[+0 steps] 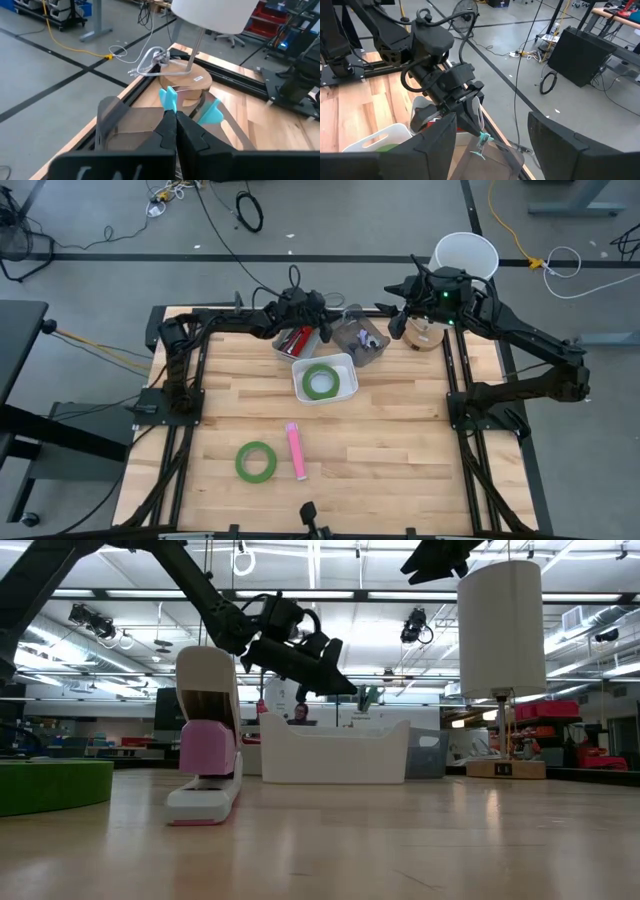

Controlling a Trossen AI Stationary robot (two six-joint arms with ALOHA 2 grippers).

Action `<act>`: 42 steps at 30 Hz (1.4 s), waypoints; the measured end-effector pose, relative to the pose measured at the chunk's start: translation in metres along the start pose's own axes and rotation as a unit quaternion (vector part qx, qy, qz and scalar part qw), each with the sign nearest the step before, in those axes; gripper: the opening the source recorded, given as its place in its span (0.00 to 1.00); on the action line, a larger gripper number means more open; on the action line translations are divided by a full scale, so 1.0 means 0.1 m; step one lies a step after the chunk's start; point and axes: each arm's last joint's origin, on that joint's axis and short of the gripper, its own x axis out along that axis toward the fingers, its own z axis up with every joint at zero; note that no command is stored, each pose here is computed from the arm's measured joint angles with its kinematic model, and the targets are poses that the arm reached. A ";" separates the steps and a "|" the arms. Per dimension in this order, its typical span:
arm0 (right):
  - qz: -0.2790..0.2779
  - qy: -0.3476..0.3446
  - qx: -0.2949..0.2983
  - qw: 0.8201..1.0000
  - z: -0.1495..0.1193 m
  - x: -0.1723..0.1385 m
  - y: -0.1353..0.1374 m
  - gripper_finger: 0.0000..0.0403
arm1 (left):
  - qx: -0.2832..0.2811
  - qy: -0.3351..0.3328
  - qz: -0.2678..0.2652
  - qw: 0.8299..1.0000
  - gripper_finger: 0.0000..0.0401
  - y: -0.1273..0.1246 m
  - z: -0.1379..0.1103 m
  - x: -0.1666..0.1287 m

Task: Pick and place Stapler, Stapler remover, tape
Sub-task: Put the blue staple remover into the black bin, then put the pink stapler into the gray bin

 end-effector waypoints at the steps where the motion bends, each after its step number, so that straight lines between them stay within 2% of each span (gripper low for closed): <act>1: 0.000 0.000 0.000 1.000 0.00 0.00 0.00 0.61 | 0.001 0.000 0.001 1.000 0.00 0.00 0.00 0.00; 8: 0.000 0.000 0.000 1.000 0.00 0.00 0.00 0.61 | 0.002 -0.004 0.013 1.000 0.06 0.01 0.01 0.00; 18: 0.000 0.000 0.000 1.000 0.00 0.00 0.00 0.61 | -0.014 -0.002 0.007 1.000 0.37 -0.03 0.00 0.00; 23: 0.000 0.000 0.000 1.000 0.00 0.00 0.00 0.61 | -0.021 0.006 -0.034 0.999 0.46 -0.09 0.13 -0.10; 33: 0.004 0.000 -0.001 1.000 0.00 0.00 0.00 0.61 | 0.063 0.097 -0.045 0.992 0.47 -0.34 0.46 -0.64; 42: 0.004 0.000 -0.002 1.000 0.00 0.00 0.00 0.61 | 0.125 0.222 -0.072 0.964 0.47 -0.66 0.46 -1.13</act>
